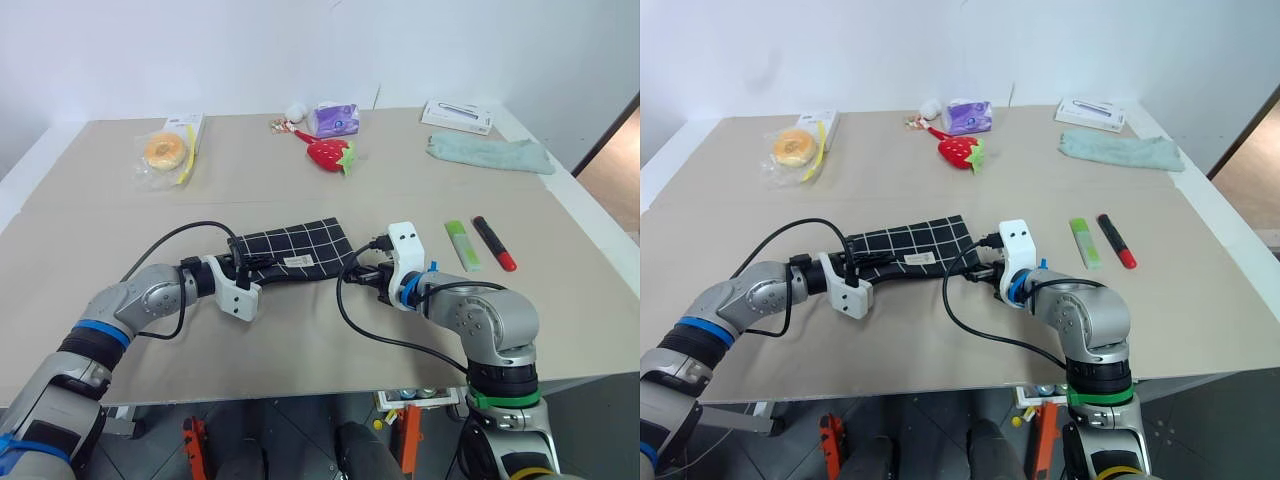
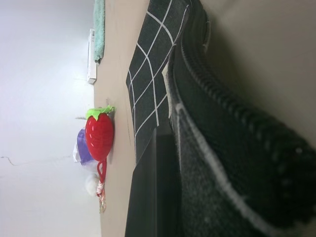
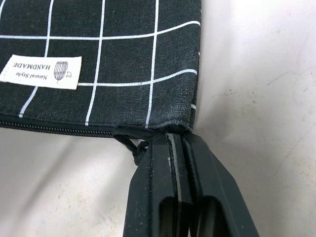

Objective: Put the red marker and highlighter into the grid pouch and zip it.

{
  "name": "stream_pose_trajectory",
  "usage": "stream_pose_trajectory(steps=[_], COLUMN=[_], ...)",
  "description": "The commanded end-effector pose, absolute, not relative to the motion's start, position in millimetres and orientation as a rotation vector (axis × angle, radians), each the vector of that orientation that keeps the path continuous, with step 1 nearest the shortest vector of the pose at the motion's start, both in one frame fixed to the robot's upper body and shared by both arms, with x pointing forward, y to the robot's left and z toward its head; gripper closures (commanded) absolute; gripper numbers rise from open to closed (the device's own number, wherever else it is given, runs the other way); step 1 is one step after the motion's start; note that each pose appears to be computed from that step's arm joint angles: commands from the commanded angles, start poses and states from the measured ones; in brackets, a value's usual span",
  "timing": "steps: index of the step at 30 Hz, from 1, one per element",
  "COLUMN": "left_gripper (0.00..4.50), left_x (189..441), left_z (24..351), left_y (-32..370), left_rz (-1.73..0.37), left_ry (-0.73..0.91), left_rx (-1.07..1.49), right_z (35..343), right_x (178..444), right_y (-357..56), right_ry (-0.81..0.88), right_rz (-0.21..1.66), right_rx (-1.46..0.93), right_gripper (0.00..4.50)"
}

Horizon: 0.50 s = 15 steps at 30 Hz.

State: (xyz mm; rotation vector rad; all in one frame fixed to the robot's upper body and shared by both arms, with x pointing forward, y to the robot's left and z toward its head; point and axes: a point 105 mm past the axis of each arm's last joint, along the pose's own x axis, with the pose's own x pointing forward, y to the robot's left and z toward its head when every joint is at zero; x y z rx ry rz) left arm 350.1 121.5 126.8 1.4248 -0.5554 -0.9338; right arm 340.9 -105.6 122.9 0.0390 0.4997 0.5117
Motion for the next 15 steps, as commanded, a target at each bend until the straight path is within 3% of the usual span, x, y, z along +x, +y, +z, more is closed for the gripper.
stream_pose_trajectory(steps=[1, 3, 8, 15], left_gripper=[4.50, 4.50, 4.50, 4.50], left_x=[352, 353, 355, 354], left_z=[141, 142, 146, 149], left_y=[123, 123, 122, 115], left_rz=[-0.880, -0.874, -0.852, -0.854], left_ry=[-0.598, -0.597, -0.602, -0.621], left_rx=[1.416, 1.416, 1.407, 1.394], right_z=[127, 130, 139, 125], right_x=[340, 343, 338, 332], right_y=[-103, -108, -109, -79], right_ry=[0.488, 0.482, 0.480, 0.499], right_rz=[0.526, 0.491, 0.497, 0.544], right_rx=[0.081, 0.114, 0.135, 0.061], right_gripper=[3.73, 3.11, 0.66, 0.66])
